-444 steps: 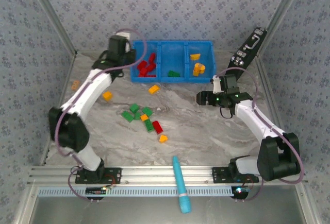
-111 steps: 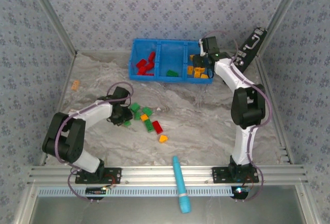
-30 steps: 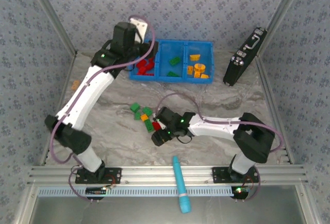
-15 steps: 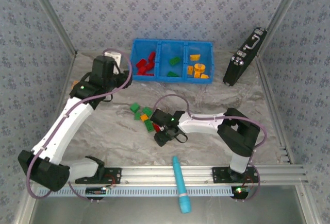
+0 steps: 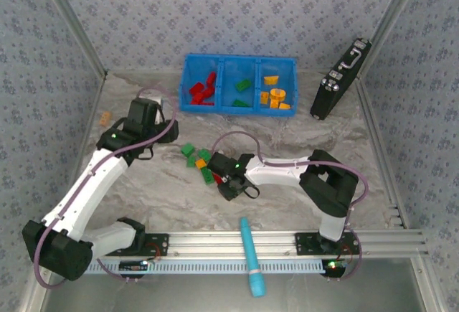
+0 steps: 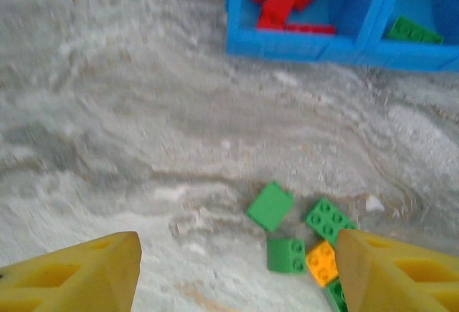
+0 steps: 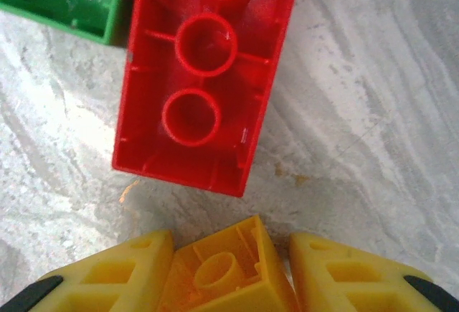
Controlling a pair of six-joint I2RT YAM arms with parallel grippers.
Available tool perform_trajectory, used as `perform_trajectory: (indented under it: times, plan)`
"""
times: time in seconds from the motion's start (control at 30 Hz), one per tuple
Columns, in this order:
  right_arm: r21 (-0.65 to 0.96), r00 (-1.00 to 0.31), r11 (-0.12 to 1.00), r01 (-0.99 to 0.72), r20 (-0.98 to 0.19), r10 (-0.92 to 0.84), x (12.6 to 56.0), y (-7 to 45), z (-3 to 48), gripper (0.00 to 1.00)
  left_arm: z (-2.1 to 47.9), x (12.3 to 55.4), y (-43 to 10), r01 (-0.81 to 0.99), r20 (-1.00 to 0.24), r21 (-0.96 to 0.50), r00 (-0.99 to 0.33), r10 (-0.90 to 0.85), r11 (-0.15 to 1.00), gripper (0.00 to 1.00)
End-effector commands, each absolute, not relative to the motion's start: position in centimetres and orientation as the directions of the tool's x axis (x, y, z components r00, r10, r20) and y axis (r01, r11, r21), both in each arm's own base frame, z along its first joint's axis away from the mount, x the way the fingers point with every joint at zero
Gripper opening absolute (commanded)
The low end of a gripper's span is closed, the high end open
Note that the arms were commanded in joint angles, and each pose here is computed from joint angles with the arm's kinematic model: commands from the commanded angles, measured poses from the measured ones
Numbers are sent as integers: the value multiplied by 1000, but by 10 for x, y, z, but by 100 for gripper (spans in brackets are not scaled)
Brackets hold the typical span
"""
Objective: Sort the legos into containers by color
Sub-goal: Pick up the lego from the bottom-center of the table, then place the lego in the container.
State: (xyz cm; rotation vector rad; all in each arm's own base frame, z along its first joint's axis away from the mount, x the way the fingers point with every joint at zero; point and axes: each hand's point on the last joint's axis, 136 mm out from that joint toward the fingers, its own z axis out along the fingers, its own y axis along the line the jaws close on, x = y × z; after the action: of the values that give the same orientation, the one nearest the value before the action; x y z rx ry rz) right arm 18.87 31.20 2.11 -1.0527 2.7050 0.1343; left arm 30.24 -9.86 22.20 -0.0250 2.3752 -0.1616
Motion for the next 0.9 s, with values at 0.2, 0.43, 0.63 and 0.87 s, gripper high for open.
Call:
perform_trajectory:
  times: [0.2,0.43,0.63,0.87]
  plan:
    - [-13,-730,749,-662,-217,-649,189,267,61,35,174,269,-111,-81,-533,-308,-810,-243,948,71]
    - [-33,-777,868,-495,-429,-460,284,219,128,36,147,258,-121,-109,-465,-356,-841,-278,928,71]
    - [-101,-703,934,-343,-632,-327,402,188,181,37,133,249,-121,-140,-428,-372,-852,-303,918,71]
    - [-151,-709,959,-239,-648,-279,497,155,171,36,114,239,-135,-179,-362,-399,-870,-334,899,71]
